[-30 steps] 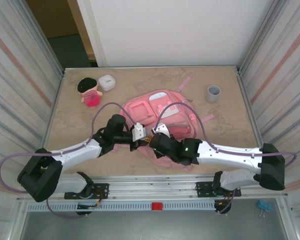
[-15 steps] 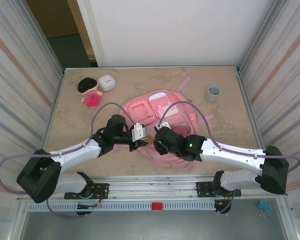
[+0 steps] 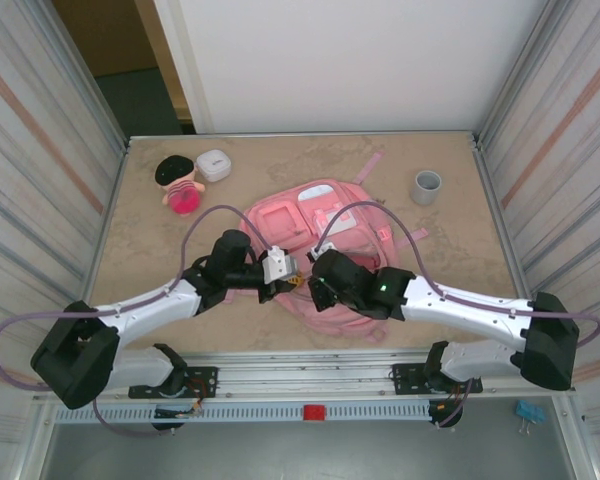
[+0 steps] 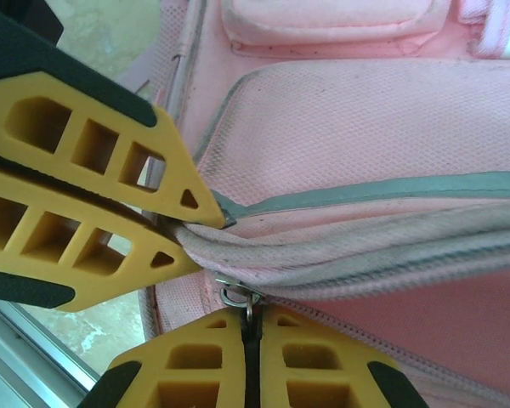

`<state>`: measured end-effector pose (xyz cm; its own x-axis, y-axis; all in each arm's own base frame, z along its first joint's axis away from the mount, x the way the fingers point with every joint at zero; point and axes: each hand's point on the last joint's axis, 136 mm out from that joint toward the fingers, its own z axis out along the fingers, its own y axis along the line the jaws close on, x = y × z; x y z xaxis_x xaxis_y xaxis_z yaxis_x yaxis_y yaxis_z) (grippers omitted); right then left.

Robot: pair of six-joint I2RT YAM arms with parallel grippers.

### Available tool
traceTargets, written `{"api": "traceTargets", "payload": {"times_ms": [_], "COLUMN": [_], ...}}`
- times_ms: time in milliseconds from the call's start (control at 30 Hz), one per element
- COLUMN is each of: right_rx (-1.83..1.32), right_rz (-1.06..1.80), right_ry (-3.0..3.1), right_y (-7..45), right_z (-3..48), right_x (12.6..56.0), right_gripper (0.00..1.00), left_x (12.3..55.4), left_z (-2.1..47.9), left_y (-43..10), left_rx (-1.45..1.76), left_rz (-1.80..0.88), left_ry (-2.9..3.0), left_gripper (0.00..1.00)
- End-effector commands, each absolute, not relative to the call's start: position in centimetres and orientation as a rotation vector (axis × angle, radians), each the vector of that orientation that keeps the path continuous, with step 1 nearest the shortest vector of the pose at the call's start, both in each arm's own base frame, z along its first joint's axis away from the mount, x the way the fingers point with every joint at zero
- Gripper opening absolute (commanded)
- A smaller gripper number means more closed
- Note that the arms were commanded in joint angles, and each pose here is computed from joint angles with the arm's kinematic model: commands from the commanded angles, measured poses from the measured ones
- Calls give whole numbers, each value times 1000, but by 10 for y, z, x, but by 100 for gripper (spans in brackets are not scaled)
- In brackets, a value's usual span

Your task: Pack books, pencil case, and school supplies into a backpack

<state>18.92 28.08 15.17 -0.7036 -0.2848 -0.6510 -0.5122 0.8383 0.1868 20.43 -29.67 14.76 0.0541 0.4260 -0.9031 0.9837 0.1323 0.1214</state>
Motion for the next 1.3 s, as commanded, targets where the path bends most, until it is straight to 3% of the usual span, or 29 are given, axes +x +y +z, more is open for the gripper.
{"api": "traceTargets", "payload": {"times_ms": [0,267,433,567,700,1100,1167,1267], "right_rx": [-528,-447,-491,-538,-582,-635,-635,-611], "right_rz": [349,420,586,771,842,850,849,833], "right_ry": [2425,2477,2483,2475,2481,2490,2492,2496], "right_y": [236,199,215,239,255,263,262,255], "right_z": [150,155,158,161,163,162,162,163], "right_x": [197,204,195,185,177,173,173,175], "right_gripper": [0,0,0,0,0,0,0,0], "left_x": [212,229,228,206,186,195,199,203], "left_z": [159,148,146,161,180,159,152,145], "left_y": [-286,-265,-259,-270,-293,-329,-330,-328], "left_rx": [1373,1314,1319,1385,1459,1545,1549,1556], "left_rz": [-762,-624,-593,-693,-699,-634,-620,-587], "left_ry": [1554,1660,1675,1565,1457,1482,1502,1525], "left_gripper": [0,0,1,40,55,50,44,25]}}
